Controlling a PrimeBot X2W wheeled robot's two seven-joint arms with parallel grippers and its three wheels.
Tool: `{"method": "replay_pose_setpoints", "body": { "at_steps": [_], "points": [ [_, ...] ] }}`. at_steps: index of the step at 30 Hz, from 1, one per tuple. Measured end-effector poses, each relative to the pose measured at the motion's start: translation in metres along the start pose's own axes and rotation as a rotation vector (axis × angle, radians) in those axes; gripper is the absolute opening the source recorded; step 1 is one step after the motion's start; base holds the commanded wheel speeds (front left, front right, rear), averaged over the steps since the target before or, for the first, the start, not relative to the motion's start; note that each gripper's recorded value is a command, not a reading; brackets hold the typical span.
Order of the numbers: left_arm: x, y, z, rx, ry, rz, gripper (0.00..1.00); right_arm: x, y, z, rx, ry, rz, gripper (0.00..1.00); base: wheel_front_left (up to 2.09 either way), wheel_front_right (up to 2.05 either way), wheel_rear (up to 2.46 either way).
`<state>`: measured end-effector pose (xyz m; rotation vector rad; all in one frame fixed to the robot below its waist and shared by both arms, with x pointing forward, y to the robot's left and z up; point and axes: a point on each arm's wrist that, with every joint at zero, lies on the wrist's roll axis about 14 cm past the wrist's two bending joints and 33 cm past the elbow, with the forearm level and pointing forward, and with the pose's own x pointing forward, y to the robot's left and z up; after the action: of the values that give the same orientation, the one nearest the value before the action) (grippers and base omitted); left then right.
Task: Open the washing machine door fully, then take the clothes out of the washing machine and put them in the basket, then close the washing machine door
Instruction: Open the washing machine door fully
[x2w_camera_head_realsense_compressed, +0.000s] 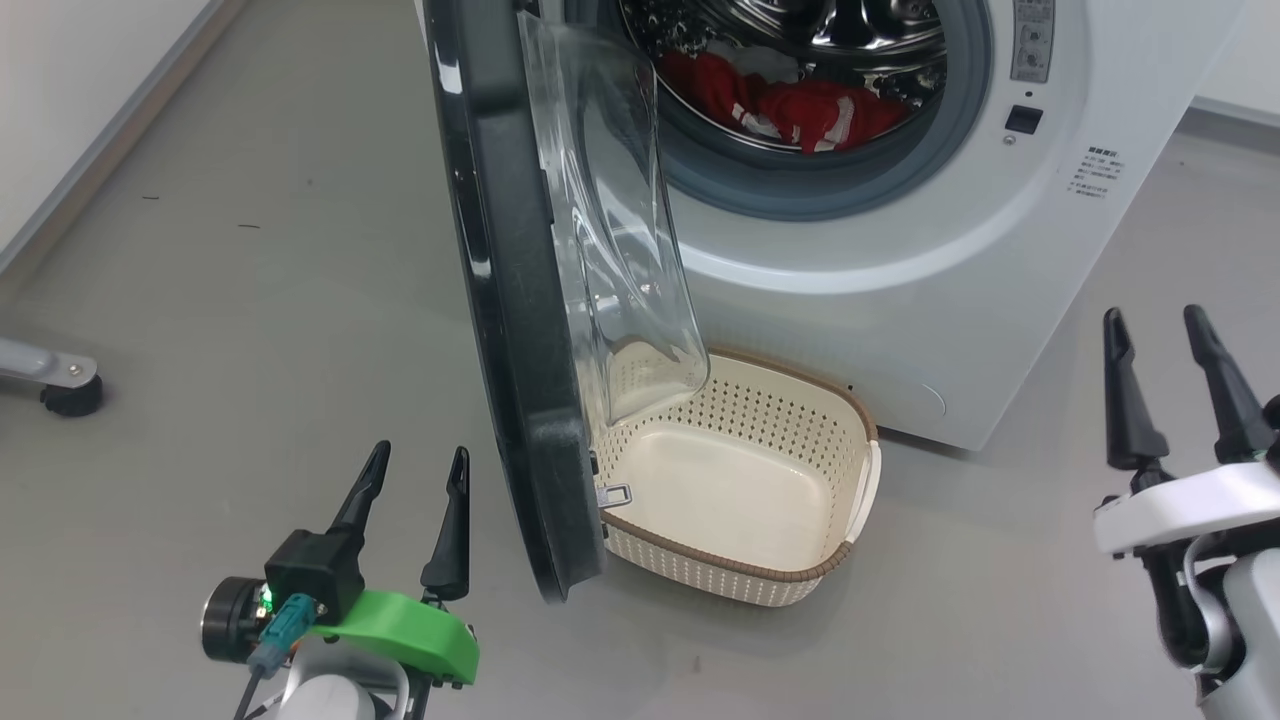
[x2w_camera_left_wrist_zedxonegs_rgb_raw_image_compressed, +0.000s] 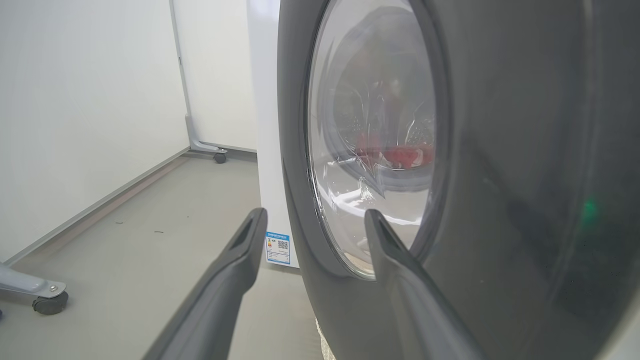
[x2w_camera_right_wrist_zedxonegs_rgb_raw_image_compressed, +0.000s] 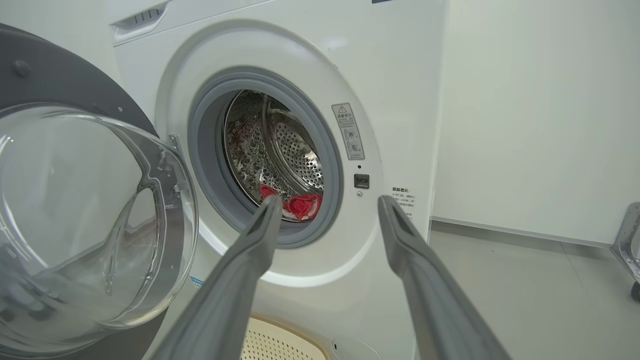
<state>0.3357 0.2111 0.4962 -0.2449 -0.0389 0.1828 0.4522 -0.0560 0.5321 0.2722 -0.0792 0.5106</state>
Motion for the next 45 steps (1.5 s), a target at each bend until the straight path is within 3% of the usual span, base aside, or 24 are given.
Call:
{"method": "replay_pose_setpoints", "body": {
  "at_steps": [4, 23, 45],
  "points": [
    [-0.004, 0.001, 0.0, -0.002, 0.0, 0.001, 1.0, -0.008, 0.006, -0.015, -0.048, 0.048, -0.019, 1.0, 0.0, 0.0, 0.0],
    [-0.01, 0.005, -0.003, -0.004, 0.007, 0.01, 1.0, -0.024, 0.058, -0.057, -0.005, 0.128, 0.005, 1.0, 0.0, 0.0, 0.0],
    [-0.012, 0.005, -0.006, -0.001, 0.019, 0.013, 1.0, -0.025, 0.057, -0.068, -0.005, 0.149, -0.018, 1.0, 0.0, 0.0, 0.0]
  ]
}}
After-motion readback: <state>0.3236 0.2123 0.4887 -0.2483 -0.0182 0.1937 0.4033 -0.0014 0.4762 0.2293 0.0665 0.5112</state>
